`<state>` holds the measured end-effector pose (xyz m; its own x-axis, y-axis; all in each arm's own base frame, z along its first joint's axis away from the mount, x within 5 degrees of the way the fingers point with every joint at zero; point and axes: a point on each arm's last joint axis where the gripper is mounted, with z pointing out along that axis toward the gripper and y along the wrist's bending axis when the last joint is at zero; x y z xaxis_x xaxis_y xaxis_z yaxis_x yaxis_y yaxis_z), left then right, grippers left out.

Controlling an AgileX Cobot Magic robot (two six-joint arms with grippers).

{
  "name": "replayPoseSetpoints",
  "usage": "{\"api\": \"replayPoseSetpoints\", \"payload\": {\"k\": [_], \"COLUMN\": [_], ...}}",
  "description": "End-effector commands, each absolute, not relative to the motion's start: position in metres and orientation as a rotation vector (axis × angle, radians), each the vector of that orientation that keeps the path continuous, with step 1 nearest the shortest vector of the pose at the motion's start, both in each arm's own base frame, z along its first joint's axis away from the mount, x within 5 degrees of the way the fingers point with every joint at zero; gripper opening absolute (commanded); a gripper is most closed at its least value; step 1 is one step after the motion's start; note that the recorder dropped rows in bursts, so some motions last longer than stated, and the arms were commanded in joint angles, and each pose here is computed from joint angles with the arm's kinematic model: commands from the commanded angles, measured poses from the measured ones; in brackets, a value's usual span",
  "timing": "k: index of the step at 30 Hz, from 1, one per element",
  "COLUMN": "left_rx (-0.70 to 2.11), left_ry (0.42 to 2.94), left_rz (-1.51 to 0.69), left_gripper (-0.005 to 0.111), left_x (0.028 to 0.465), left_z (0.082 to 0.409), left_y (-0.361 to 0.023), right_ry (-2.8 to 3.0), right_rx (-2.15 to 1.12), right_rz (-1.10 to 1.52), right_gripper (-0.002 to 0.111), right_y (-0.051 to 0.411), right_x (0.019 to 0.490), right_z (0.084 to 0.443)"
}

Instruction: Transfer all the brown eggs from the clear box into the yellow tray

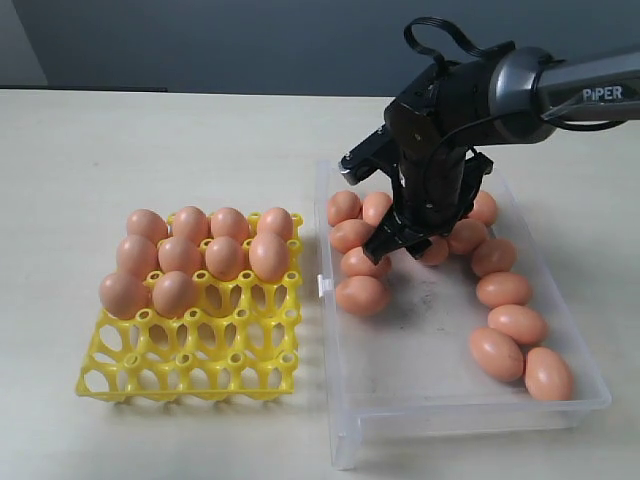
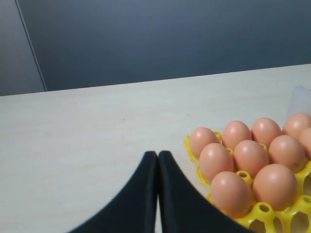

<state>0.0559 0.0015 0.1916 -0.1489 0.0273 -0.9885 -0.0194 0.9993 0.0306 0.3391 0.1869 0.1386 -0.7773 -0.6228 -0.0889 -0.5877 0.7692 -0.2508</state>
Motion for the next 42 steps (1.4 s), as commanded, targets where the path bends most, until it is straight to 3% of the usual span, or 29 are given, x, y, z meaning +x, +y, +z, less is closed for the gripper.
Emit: {"api": "replayPoseSetpoints", "payload": {"k": [1, 4, 9, 10, 17, 22, 26, 36, 42], "left_rx": [0.015, 0.015, 0.015, 0.015, 0.015, 0.015, 0.015, 0.015, 0.015], "left_ry": [1.709, 1.709, 1.709, 1.709, 1.709, 1.709, 1.709, 1.709, 1.709], "left_rz": [0.033, 0.033, 0.033, 0.033, 0.033, 0.033, 0.033, 0.033, 0.033], "left_gripper": [0.0, 0.0, 0.0, 0.0, 0.0, 0.0, 0.0, 0.0, 0.0], "left_x": [0.056, 0.056, 0.056, 0.056, 0.056, 0.056, 0.056, 0.056, 0.056], "left_z": [0.193, 0.193, 0.193, 0.193, 0.193, 0.193, 0.193, 0.193, 0.193], "left_y": [0.001, 0.001, 0.001, 0.001, 0.001, 0.001, 0.001, 0.001, 0.001], "right_ry": [2.861, 2.864, 2.871, 2.873, 2.869, 2.868, 2.828, 2.558, 2.578], "right_rx": [-0.939, -0.924, -0.921, -0.921, -0.916, -0.914, -0.88, -0.668, -0.678], "right_rz": [-0.271, -0.279, -0.293, -0.294, -0.283, -0.28, -0.244, 0.071, 0.053], "right_gripper": [0.015, 0.02, 0.047, 0.047, 0.026, -0.001, 0.0, 0.0, 0.0], "right_y": [0.189, 0.189, 0.188, 0.187, 0.188, 0.188, 0.189, 0.191, 0.187], "right_x": [0.337, 0.337, 0.336, 0.336, 0.337, 0.337, 0.336, 0.32, 0.317], "right_z": [0.116, 0.117, 0.117, 0.117, 0.117, 0.117, 0.137, 0.247, 0.251]}}
